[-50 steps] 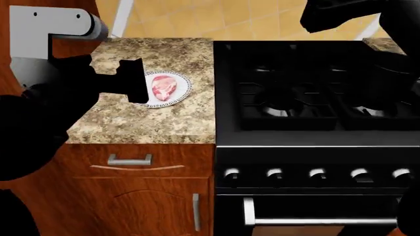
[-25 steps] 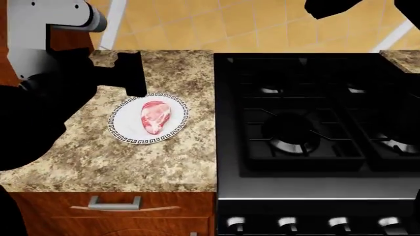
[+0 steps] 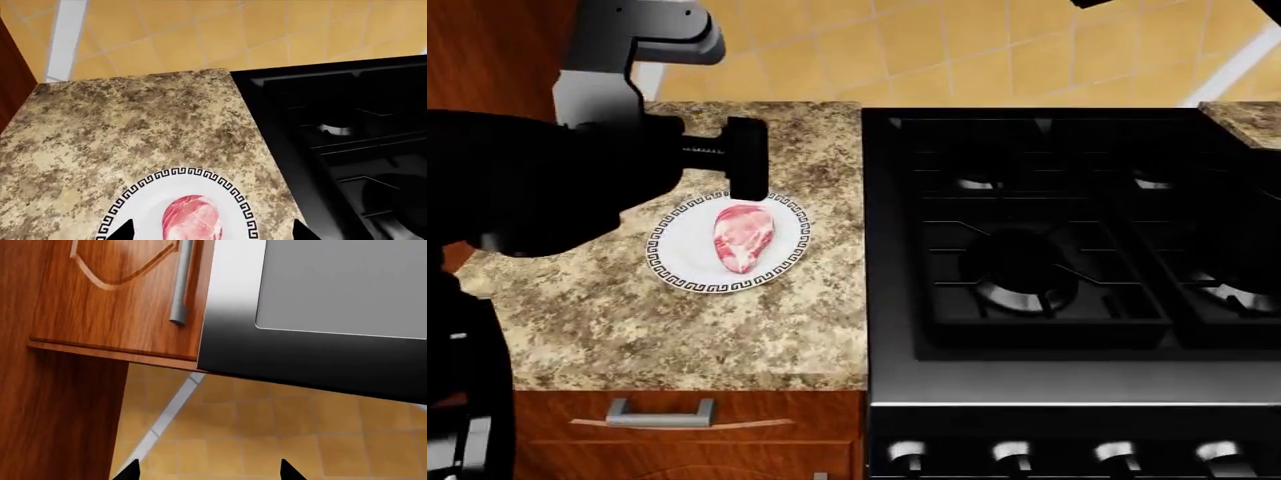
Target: Frozen meat rests on a plate on the counter. Retrieve the meat and place it in a pot on a burner. Then turn the burner on.
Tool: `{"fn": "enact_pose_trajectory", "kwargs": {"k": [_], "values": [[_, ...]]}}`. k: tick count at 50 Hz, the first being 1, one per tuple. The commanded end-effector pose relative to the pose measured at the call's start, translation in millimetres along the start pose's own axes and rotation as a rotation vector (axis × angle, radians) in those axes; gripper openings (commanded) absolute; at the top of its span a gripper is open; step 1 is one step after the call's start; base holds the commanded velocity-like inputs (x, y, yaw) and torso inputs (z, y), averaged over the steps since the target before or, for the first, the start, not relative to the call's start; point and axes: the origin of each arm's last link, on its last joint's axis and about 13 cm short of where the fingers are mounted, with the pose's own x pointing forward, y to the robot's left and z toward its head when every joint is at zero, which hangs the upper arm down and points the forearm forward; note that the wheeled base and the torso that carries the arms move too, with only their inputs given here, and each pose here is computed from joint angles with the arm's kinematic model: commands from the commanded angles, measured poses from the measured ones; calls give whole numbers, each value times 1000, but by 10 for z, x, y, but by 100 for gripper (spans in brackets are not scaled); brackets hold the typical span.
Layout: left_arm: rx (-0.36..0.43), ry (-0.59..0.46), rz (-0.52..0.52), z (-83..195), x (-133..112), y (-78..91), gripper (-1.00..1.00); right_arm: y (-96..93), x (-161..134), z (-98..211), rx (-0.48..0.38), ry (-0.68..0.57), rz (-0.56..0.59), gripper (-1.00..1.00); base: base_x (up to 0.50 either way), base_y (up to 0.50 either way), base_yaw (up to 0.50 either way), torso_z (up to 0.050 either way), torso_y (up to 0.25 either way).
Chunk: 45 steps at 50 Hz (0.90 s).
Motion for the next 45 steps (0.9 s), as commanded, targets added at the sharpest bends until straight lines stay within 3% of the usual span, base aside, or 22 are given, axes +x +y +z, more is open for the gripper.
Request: {"fn": "enact_pose_trajectory", "kwargs": {"k": [1,12,30,45], "values": [[-9,127,16,144,90,-75,100,-26,20,72,11,-29,27,100,0,0,0,0,0],[-48,175,51,147,203,-148,100,-75,16,3,33,-19,24,100,0,0,0,0,0],[-101,251,99,93,629,-117,100,-149,107,-191,51,18,2,100,0,0,0,0,0],[-120,304,119,-52,795,-99,100,-176,137,-262,57,35,-2,100,0,0,0,0,0]]}}
